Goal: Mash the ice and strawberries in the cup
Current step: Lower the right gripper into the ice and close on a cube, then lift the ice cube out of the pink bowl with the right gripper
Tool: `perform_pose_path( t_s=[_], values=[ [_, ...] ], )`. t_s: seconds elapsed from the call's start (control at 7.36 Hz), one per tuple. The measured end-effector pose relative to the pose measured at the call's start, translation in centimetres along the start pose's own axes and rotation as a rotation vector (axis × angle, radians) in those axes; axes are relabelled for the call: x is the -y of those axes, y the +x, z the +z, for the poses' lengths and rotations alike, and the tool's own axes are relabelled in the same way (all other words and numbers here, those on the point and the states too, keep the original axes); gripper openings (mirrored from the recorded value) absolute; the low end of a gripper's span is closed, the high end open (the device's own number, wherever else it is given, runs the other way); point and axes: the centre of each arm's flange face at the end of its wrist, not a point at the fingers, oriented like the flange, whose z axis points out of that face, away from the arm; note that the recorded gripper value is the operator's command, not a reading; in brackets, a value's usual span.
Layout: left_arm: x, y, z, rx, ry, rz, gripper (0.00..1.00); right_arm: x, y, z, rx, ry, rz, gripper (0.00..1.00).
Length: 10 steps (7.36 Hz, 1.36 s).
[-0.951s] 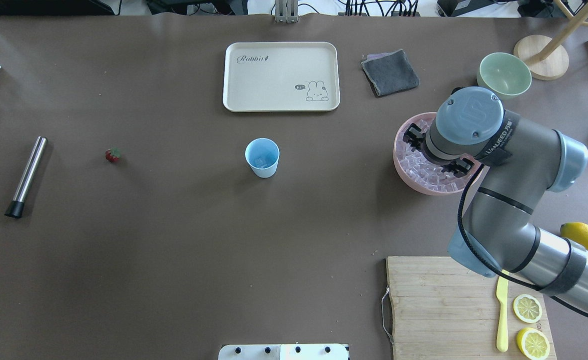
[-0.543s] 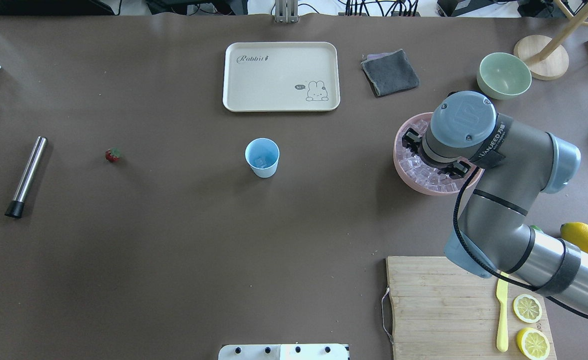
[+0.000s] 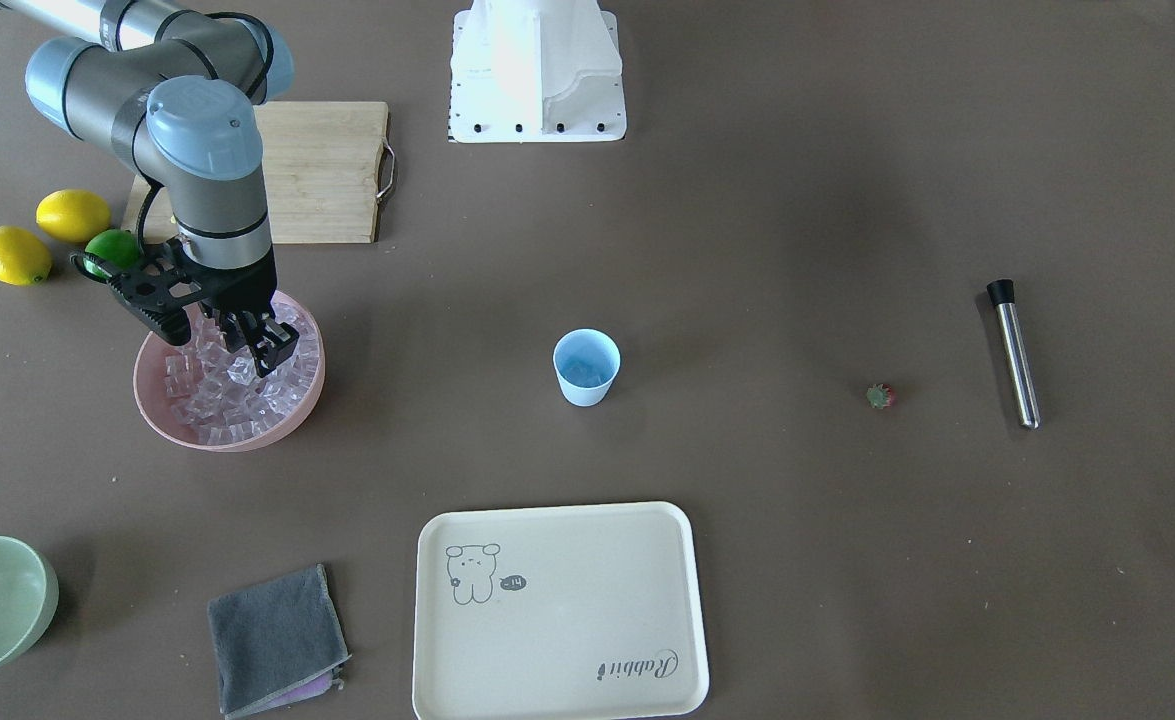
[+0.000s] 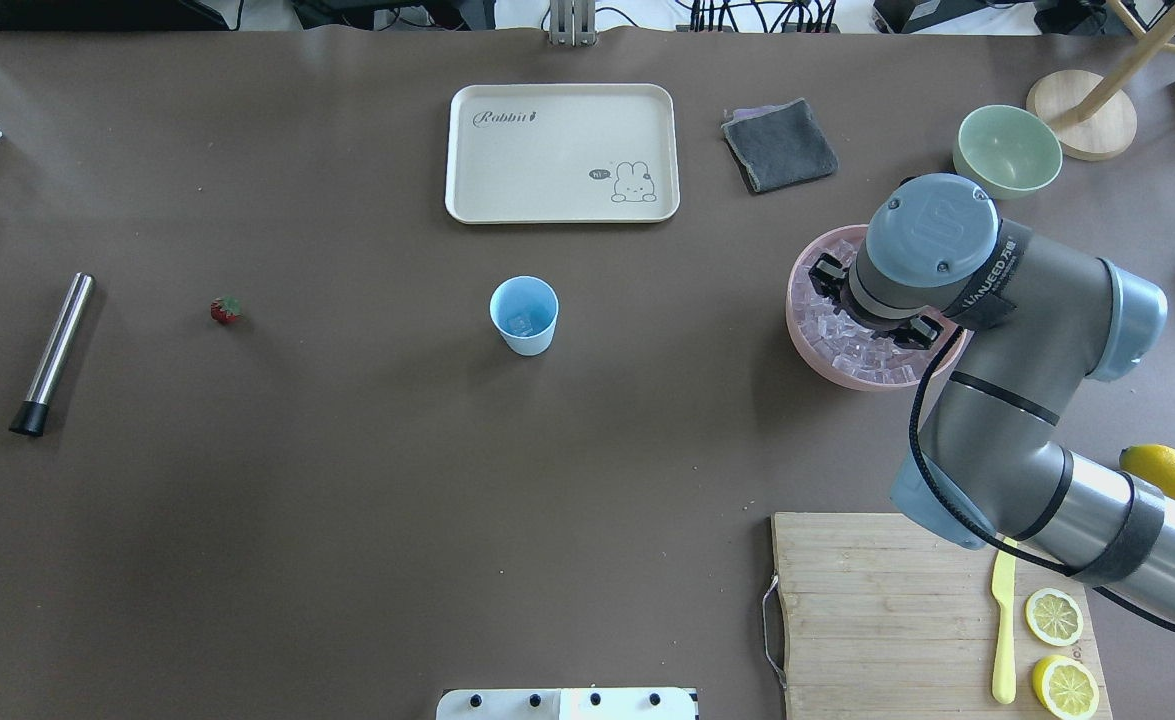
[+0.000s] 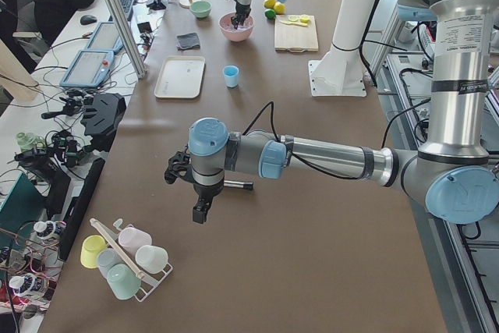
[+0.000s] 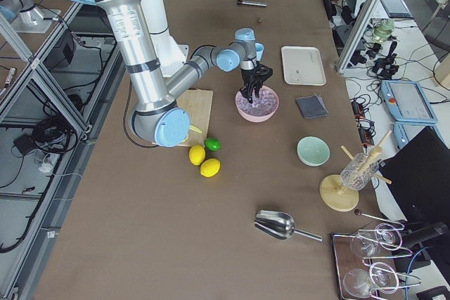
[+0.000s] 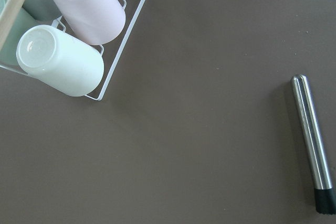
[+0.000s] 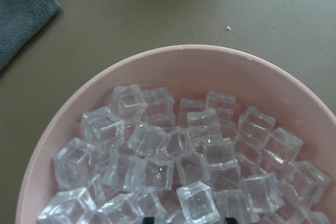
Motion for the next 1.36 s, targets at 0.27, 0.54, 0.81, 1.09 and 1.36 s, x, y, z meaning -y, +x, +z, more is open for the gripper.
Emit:
perform_pose_path(
  t_s=[0.27, 0.54, 0.81, 1.09, 1.36],
  values=[
    [0.0, 0.0, 0.0, 0.000, 0.001, 0.001, 0.98, 0.4, -0.2, 0.0, 0.000, 0.006, 0.005, 0.55],
    [0.0, 0.1, -0.1, 0.000, 0.002, 0.002, 0.98, 0.7, -0.3, 0.7, -0.012, 0.011, 0.004, 0.55],
    [0.0, 0.1, -0.1, 0.000, 0.001, 0.001, 0.98, 0.9, -0.2, 1.4, -0.024, 0.014, -0.003, 0.54],
    [0.0, 0.2, -0.2, 0.001, 0.004, 0.004, 0.98, 1.0, -0.2, 1.9, -0.030, 0.015, -0.008, 0.48],
    [0.0, 0.2, -0.2, 0.001, 0.005, 0.005, 0.99, 1.1, -0.2, 2.1, -0.034, 0.015, -0.011, 0.30]
  ],
)
